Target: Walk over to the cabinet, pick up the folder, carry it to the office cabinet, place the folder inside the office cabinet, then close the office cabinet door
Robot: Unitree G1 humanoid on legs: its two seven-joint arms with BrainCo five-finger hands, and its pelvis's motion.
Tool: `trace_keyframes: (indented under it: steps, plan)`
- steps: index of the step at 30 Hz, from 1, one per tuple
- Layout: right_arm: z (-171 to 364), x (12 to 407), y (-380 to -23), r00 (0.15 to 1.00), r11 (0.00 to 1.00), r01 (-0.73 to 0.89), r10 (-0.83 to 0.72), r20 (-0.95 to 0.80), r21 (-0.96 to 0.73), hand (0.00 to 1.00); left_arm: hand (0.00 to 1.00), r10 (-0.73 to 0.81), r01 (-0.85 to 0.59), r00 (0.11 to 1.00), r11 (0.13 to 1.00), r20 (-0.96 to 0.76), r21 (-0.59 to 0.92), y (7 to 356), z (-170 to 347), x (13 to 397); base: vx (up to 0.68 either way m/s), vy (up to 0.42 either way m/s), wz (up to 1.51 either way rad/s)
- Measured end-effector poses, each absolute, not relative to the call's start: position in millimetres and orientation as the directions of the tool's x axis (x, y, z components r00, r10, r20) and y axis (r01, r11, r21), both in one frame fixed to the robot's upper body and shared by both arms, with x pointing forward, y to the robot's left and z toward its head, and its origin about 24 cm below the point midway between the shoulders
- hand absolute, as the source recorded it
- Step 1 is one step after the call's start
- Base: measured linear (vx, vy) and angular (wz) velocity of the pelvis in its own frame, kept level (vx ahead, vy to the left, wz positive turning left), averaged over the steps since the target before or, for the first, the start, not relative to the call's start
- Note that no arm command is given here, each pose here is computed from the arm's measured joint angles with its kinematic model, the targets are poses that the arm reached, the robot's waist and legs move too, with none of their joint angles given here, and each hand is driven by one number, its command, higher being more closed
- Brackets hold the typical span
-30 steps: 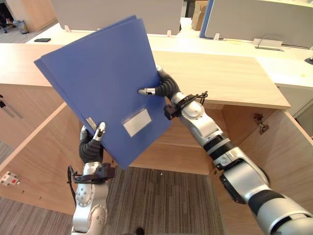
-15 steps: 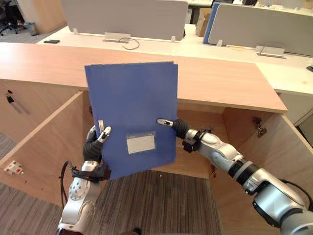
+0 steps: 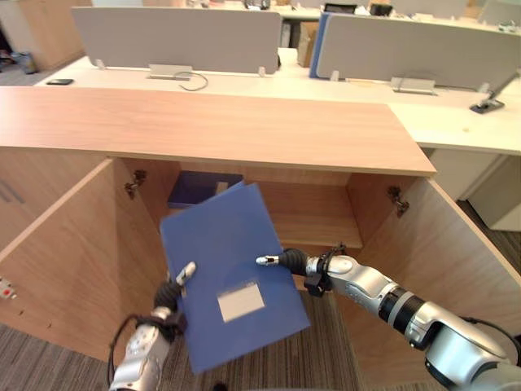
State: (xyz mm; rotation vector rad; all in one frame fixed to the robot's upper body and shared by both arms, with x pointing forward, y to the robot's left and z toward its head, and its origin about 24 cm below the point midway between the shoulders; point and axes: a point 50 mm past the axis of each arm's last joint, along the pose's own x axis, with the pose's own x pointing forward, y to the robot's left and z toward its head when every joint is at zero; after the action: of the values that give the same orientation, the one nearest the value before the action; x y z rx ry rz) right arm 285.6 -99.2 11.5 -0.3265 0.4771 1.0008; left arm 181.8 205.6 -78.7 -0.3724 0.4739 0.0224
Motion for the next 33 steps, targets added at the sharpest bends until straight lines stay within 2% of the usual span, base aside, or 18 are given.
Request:
trace_keyframes:
  steps: [2,6,8,9,11,14,16,20,25,27,33]
  plan:
    - [8.0,282.4,-103.3,0.445,0.474,-0.875,0.704,-0.554,-0.101,1.00,0.00,-0.088,-0.151,0.836,0.912,-0.542,-0.381,194.3,-102.5,164.0,0.02,0.011,-0.21]
    - [-16.9,260.5,-109.4,0.414,0.440,-0.890,0.671,-0.615,-0.119,1.00,0.00,-0.017,-0.384,0.687,0.841,-0.727,-0.382,192.1,-142.2,119.2,0.03,0.008,-0.04]
    - [-26.6,249.9,-111.2,0.383,0.395,-0.909,0.663,-0.644,-0.133,1.00,0.00,0.067,-0.541,0.576,0.778,-0.815,-0.319,205.8,-156.3,87.9,0.00,0.000,0.00]
    - [-28.3,247.5,-111.4,0.374,0.376,-0.915,0.663,-0.649,-0.144,1.00,0.00,0.088,-0.579,0.542,0.760,-0.836,-0.295,209.3,-159.0,78.7,0.00,0.000,0.00]
    - [-25.8,244.4,-107.9,0.362,0.320,-0.929,0.694,-0.622,-0.185,1.00,0.00,0.156,-0.692,0.417,0.693,-0.895,-0.202,221.7,-165.1,44.1,-0.04,0.042,0.02]
    - [-18.9,246.5,-99.4,0.359,0.260,-0.933,0.719,-0.595,-0.249,1.00,0.00,0.197,-0.760,0.342,0.633,-0.919,-0.147,229.8,-166.0,20.1,-0.05,0.037,0.05]
    - [-22.3,247.1,-100.8,0.364,0.261,-0.931,0.711,-0.601,-0.254,1.00,0.00,0.195,-0.773,0.324,0.618,-0.926,-0.141,228.3,-166.7,14.3,-0.02,0.009,0.18]
    - [-45.7,247.6,-109.8,0.396,0.339,-0.915,0.644,-0.655,-0.220,1.00,0.00,0.183,-0.799,0.330,0.576,-0.926,-0.171,221.3,-168.2,19.4,0.02,0.012,0.20]
    - [-77.1,241.9,-137.4,0.468,0.550,-0.822,0.510,-0.721,-0.145,1.00,0.00,0.188,-0.817,0.382,0.526,-0.905,-0.236,214.7,-166.4,41.9,0.05,0.023,0.18]
    - [-92.3,231.7,-158.6,0.499,0.653,-0.746,0.414,-0.762,-0.133,1.00,0.00,0.183,-0.810,0.396,0.530,-0.900,-0.249,212.7,-165.9,46.5,0.07,0.059,0.12]
    - [-103.7,221.8,-178.8,0.557,0.811,-0.578,0.306,-0.772,-0.095,1.00,0.00,0.181,-0.802,0.388,0.549,-0.904,-0.234,209.6,-166.4,45.2,0.08,0.113,-0.20]
